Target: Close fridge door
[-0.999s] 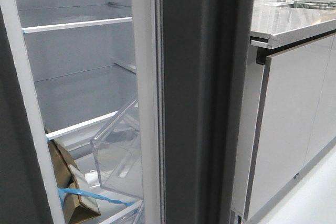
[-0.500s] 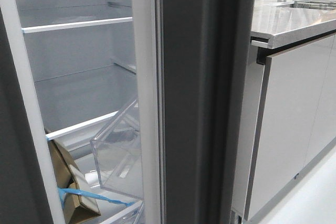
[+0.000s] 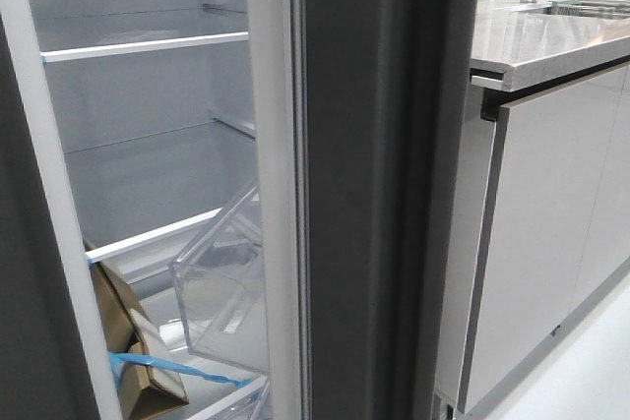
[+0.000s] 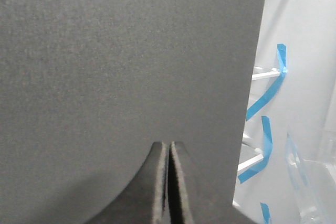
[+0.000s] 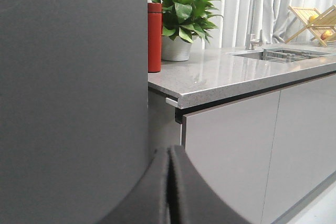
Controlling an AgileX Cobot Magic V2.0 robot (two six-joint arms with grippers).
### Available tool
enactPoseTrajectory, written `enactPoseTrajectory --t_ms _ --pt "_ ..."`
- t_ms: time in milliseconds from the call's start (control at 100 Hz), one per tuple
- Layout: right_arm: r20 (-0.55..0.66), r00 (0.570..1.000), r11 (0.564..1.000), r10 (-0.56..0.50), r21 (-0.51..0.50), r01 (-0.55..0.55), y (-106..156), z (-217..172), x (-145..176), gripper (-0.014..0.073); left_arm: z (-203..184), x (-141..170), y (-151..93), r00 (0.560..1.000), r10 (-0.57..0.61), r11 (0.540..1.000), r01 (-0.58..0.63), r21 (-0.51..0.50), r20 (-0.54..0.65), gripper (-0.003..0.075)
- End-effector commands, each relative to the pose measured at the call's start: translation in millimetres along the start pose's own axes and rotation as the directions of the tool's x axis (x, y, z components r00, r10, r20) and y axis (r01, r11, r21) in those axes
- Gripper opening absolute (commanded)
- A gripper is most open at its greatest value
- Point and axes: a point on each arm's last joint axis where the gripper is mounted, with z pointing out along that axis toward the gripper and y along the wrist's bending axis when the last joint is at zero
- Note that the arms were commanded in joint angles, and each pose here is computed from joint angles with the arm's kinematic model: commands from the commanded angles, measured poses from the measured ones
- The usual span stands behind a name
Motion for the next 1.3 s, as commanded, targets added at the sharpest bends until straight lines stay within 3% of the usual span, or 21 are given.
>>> enactPoseTrajectory --t_ms 0,380,520,729,989,1289 --pt "0.060 0.998 1.000 -0.011 0.015 0.010 -1 1 -2 -0.0076 2 4 0 1.000 -0.006 1.000 0.006 0.010 0.029 -0.0021" --pt "0.067 0.998 1.000 -0.009 0.016 0.008 -1 1 -4 -0.0076 2 4 0 1.000 -0.006 1.000 0.006 0.010 0.029 -0.0021" --pt "0.083 0.997 1.000 -0.001 0.015 0.000 -2 0 -20 -0.0076 2 4 0 1.000 -0.006 1.000 0.006 0.010 0.029 -0.0021" --pt "0.039 0.999 1.000 0.004 0.002 -0.004 -3 5 -63 -0.0076 2 4 0 1.000 -0.006 1.000 0.006 0.010 0.029 -0.0021" --pt "0.113 0.994 1.000 0.006 0.001 -0.006 -6 18 -143 -0.0076 2 4 0 1.000 -0.006 1.000 0.006 0.010 0.029 -0.0021" --pt "0.028 0.999 1.000 0.017 -0.025 -0.017 -8 45 -222 -0.0076 2 4 0 1.000 -0.006 1.000 0.006 0.010 0.029 -0.0021"
